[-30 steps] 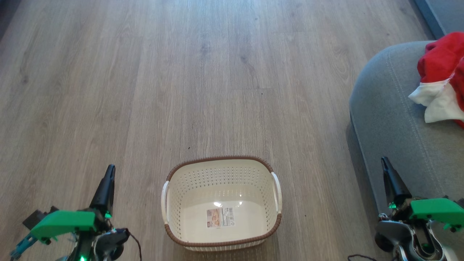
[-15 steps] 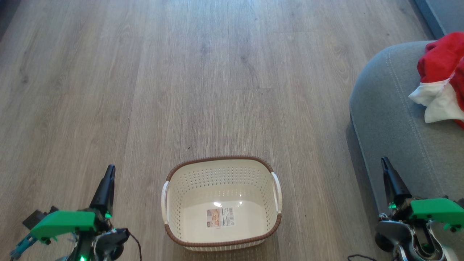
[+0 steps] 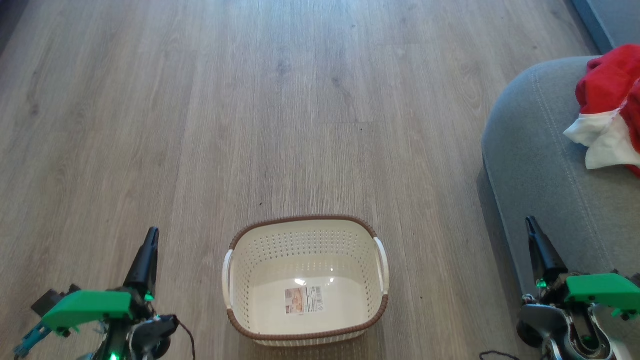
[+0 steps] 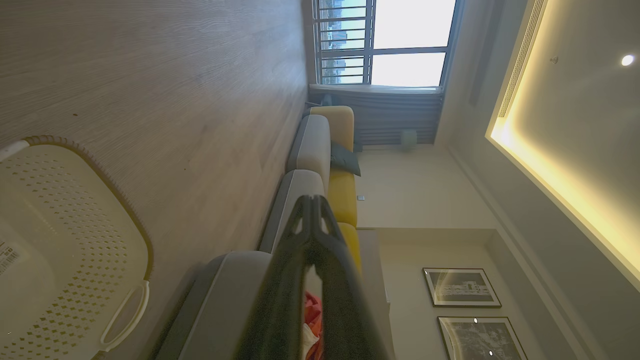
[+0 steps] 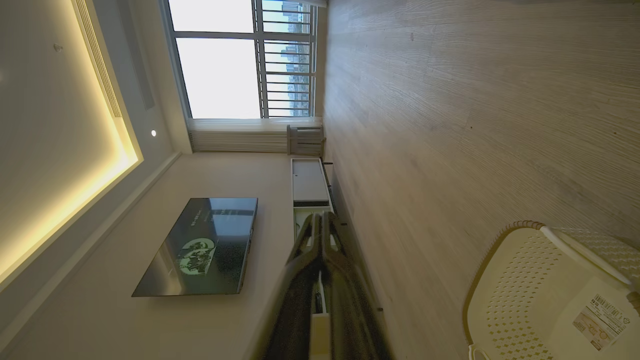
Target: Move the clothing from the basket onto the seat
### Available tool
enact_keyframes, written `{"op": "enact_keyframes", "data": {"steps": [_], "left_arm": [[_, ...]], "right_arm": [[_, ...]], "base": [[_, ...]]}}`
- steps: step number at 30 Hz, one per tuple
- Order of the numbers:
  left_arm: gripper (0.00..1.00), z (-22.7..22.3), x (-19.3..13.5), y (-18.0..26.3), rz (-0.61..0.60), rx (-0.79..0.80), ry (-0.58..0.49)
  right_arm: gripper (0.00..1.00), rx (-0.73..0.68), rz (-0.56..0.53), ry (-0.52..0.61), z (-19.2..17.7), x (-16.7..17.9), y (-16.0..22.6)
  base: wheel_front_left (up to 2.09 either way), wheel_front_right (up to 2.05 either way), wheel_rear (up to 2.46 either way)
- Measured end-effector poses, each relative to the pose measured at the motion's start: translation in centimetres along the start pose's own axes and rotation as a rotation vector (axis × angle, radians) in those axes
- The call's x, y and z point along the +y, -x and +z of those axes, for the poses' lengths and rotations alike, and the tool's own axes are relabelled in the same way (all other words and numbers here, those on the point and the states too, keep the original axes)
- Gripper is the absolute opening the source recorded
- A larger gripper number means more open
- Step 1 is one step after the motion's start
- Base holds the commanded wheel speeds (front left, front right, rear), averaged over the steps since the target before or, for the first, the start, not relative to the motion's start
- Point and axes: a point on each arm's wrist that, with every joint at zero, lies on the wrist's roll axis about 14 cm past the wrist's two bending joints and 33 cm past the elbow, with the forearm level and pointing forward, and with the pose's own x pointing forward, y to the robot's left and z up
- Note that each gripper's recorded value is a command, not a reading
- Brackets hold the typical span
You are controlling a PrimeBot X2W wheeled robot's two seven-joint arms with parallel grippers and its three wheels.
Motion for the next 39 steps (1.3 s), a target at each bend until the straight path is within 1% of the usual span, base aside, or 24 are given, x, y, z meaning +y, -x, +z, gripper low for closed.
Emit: {"op": "enact_keyframes", "data": {"steps": [39], "left_arm": [[0.00,0.00,0.00,0.00,0.000,0.000,0.000]], "right_arm": [[0.00,0.000,0.000,0.000,0.00,0.00,0.00]], "base": [[0.00,0.00,0.00]]}}
